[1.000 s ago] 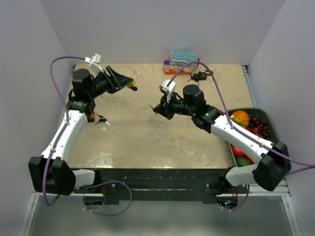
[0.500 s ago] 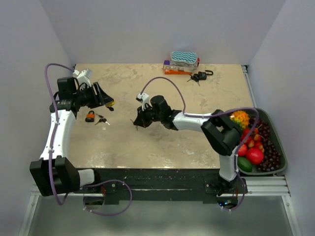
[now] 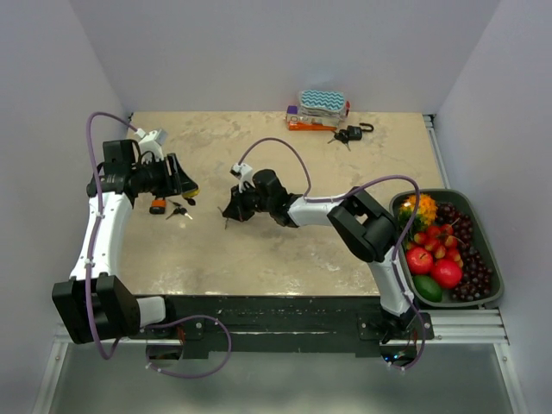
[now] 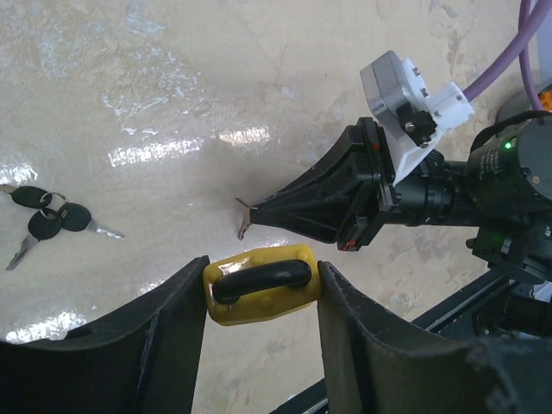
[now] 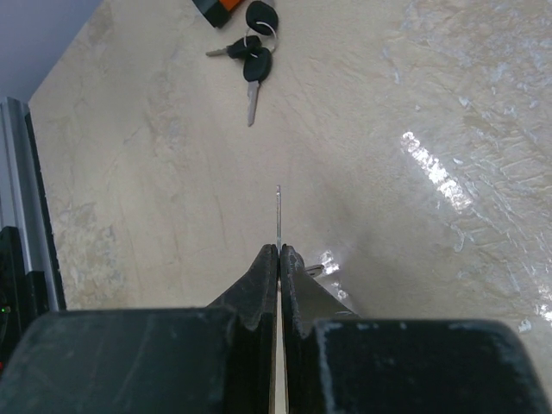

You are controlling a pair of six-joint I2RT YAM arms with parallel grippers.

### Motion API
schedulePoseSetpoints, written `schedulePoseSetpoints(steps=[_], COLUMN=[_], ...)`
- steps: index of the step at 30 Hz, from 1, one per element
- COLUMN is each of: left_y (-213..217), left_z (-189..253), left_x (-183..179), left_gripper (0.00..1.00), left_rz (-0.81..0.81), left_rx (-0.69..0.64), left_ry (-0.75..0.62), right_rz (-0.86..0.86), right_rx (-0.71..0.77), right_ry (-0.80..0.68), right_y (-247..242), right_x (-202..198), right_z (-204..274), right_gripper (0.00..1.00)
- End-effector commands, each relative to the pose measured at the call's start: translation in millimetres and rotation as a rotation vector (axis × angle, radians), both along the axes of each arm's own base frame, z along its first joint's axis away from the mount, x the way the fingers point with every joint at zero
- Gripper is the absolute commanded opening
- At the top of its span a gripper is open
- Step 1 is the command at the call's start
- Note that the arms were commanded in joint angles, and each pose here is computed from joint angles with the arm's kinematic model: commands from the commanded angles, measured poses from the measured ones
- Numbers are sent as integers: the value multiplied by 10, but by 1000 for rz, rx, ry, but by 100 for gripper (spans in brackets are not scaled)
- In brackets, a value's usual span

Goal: Lock with the key
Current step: Place the key at the center of the board.

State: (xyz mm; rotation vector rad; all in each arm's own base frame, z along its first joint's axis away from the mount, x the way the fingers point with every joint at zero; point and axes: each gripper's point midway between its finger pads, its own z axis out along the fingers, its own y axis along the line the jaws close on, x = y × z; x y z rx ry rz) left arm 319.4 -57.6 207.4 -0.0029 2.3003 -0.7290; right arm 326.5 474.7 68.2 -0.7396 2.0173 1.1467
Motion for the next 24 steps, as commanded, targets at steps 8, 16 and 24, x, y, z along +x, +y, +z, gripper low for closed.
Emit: schedulePoseSetpoints(steps=[8,16,24], left_y=[-24,-117,-318], left_z=[92,-9,202], left_x=[-99,-204,-187], left_gripper=[0,0,0], left_rz=[-28,-64,-179], left_rx=[5,-49,-171], left_ry=[-42,3,-26], right_rz=[-82,-55,-13], right_rx=[-17,-43,-27], right_ry=[-126,-194,-320], right_y=[-74,-114,-177], right_x=[293,345,349], right_z=[-27,-37,466], right_gripper=[0,46,76])
